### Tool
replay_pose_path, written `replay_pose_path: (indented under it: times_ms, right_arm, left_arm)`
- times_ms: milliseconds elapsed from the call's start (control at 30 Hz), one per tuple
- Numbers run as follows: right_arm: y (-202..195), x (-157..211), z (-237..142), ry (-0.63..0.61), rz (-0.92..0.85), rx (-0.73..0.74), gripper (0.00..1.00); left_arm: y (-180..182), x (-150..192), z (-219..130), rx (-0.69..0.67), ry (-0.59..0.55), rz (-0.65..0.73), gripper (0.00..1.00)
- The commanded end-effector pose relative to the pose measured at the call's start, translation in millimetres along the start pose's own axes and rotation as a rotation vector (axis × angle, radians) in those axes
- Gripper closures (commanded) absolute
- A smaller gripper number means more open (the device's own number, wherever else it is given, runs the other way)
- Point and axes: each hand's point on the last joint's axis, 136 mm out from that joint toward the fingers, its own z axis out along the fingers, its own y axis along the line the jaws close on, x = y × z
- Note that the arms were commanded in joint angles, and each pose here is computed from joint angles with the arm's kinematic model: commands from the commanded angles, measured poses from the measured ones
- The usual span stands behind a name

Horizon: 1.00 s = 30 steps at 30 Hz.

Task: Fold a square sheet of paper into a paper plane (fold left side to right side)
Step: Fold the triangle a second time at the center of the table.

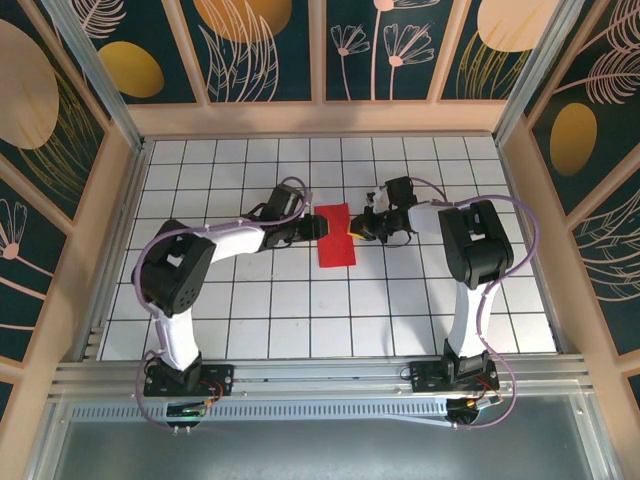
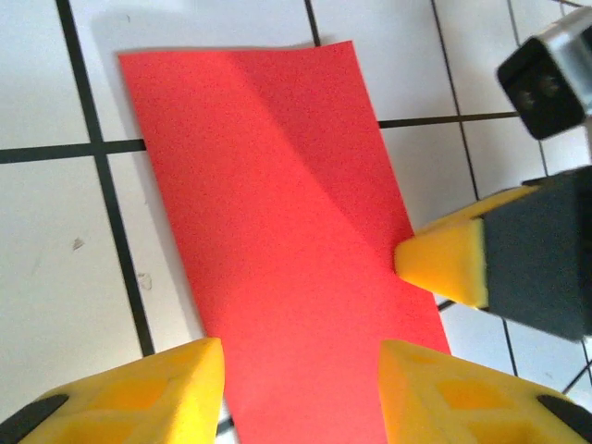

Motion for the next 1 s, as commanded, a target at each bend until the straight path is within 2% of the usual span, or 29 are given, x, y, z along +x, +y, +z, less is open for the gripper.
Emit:
replay_pose_path:
  times_ms: [0,100,200,433,667,733,967]
  right_arm:
    - [10.5,-4.7,-9.2,-0.007,-0.009,-0.017,1.00]
    - [11.4,-3.4,-10.4,-0.005,-0.003,-0.016,1.00]
    - [12.5,-1.6,-10.5,0.001,0.007,-0.023,1.00]
    - [11.7,1.3,-12.3,-0.001,0.025,-0.023,1.00]
    - [14.2,1.6,-12.9,-0.005,0.028,-0.027,1.00]
    - [14.9,2.0,-12.7,-0.005,0.029,-0.028,1.00]
    - [13.7,2.7,-12.1,-0.003,0.031,-0.025,1.00]
  left_arm:
    - [-5.3,0.4,-17.9,0.013,-0.051,0.077,0.52]
    - [-5.9,13.6,-28.3,0.009,-0.062,0.132,0.51]
    - [-21.6,17.0,-45.0,0.020,-0.100,0.213,0.49]
    - [-53.4,38.5,-51.6,0.003,-0.111,0.396,0.47]
    - [-75.9,72.4,-28.4,-0.076,-0.020,0.602,0.42]
    - [-87.7,70.0,-23.6,-0.086,-0.022,0.630,0.42]
    - [-86.5,86.2,8.3,-0.194,0.042,0.743,0.39]
